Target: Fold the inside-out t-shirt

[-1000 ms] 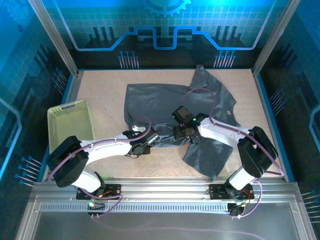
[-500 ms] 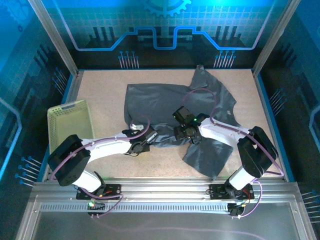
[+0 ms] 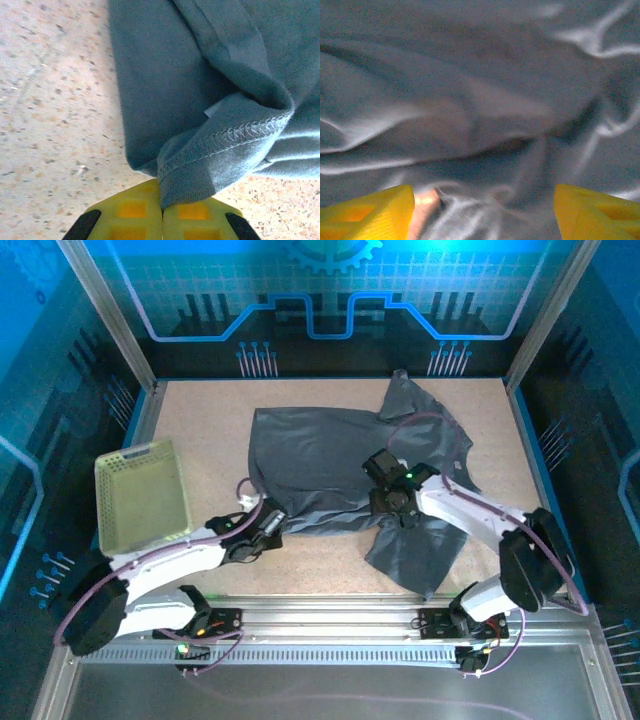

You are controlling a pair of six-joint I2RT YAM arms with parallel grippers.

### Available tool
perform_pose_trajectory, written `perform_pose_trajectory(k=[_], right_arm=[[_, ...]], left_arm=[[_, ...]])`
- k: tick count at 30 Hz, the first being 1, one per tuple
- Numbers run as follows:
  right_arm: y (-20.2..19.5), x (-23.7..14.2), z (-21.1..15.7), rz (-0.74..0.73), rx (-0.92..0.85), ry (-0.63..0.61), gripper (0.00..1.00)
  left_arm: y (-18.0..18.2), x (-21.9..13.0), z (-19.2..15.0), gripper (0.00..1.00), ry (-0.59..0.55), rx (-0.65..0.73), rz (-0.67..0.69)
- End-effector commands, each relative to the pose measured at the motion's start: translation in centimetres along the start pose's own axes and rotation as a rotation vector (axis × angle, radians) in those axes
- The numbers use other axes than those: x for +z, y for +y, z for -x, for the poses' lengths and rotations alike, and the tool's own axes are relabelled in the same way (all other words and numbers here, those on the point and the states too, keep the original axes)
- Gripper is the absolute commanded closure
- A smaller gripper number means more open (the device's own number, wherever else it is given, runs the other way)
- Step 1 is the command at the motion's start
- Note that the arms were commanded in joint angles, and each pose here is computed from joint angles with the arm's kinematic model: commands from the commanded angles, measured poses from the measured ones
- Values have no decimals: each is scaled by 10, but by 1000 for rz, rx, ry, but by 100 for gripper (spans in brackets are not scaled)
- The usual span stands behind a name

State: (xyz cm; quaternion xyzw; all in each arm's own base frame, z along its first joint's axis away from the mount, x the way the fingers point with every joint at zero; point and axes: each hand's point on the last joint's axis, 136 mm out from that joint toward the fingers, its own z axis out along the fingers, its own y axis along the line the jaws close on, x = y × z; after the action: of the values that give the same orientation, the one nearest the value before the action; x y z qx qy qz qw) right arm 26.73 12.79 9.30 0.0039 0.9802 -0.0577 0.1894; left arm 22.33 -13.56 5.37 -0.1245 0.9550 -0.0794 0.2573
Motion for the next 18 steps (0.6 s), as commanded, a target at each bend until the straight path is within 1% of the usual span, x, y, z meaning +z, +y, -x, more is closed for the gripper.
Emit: perform_pose_trajectory(k=[1,4,6,7,8,10,12,16,18], right_arm=[[-57,-22,-46,-199,105,100,25],[-74,-40,-74,-245,143,126,26],[-76,-42,-88,-250,155,150,26],[-71,-40,-93,-226,161,168,26],[-65,-28,-106,-195,154,212,27],[-51,-15,-112,-146,165,230,27],[-39,-3,-114,-110,173,240,27],[-15,22,-112,-54,167,259,27],[-1,33,-110,-20,160,269,27]], left_arm=[[7,-5,11,95,-35,-27,-51],[17,-7,23,95,-59,-74,-65],[26,-8,35,96,-81,-91,-39],[32,-7,42,98,-94,-106,-20],[40,-7,49,98,-109,-127,1],[55,-5,64,100,-129,-181,40],[67,-1,77,100,-143,-240,43],[76,-2,101,100,-161,-334,-8],[76,-3,108,100,-170,-354,-43]])
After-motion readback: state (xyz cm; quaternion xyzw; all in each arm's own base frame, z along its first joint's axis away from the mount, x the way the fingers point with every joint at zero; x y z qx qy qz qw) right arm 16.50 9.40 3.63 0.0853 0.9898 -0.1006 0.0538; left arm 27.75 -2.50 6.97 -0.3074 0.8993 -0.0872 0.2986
